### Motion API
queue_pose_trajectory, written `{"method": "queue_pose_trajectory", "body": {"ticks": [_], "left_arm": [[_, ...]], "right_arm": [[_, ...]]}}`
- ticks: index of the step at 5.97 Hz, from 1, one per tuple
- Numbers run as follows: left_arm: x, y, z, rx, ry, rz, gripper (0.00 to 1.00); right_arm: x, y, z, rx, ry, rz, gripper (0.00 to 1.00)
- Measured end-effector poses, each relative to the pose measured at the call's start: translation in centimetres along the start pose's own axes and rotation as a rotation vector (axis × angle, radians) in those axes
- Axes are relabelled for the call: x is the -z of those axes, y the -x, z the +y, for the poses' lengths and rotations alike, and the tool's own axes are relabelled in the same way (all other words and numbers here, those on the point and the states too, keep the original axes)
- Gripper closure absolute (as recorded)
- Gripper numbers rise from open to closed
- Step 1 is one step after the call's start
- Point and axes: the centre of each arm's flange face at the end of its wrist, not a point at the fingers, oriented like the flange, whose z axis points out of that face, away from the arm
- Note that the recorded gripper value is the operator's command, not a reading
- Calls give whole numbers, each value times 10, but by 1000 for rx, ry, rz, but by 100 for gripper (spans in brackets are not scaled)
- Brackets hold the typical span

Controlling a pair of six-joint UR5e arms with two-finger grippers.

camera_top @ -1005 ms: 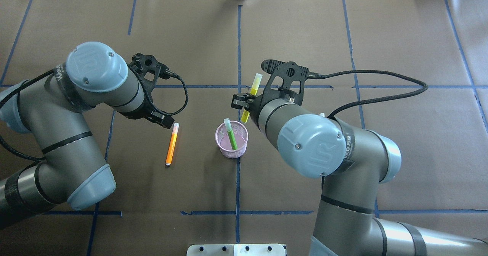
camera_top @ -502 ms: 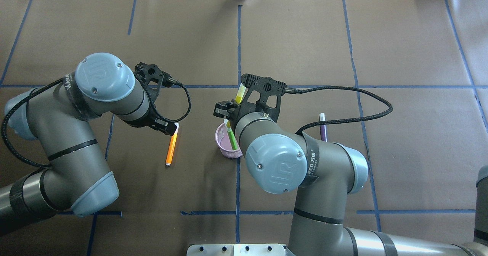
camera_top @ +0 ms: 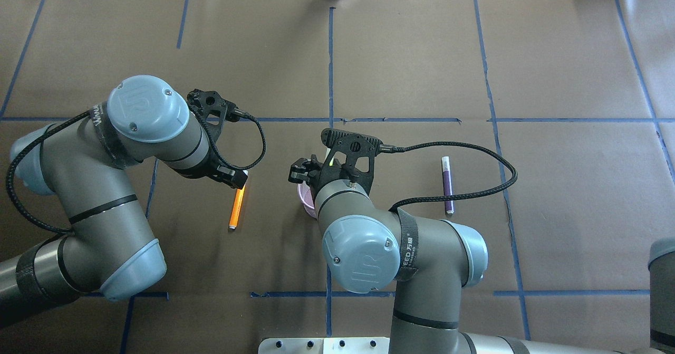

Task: Collect pens into pen holder
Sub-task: 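Drop the yellow highlighter into the cup while the left gripper lowers, then grasp the orange highlighter with the left gripper while the right gripper withdraws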

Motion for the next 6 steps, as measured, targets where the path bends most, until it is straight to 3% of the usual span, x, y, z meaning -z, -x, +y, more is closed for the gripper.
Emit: {"method": "queue_pose_trajectory", "body": {"ticks": [2,3,5,6], "left_arm": [[-9,-12,6,31,18,7,6],[-15,-12,4,47,47,17,6],[-35,-7,-23,81,177,87,1],[-49,-7,-35,60,216,96,0]], "right_arm": [[14,2,-14,-17,31,-30,17],[15,-8,-37,-39,105,-35,17],[10,-56,-100,-39,285,-19,17],[15,-87,-130,-22,344,-19,17]]}}
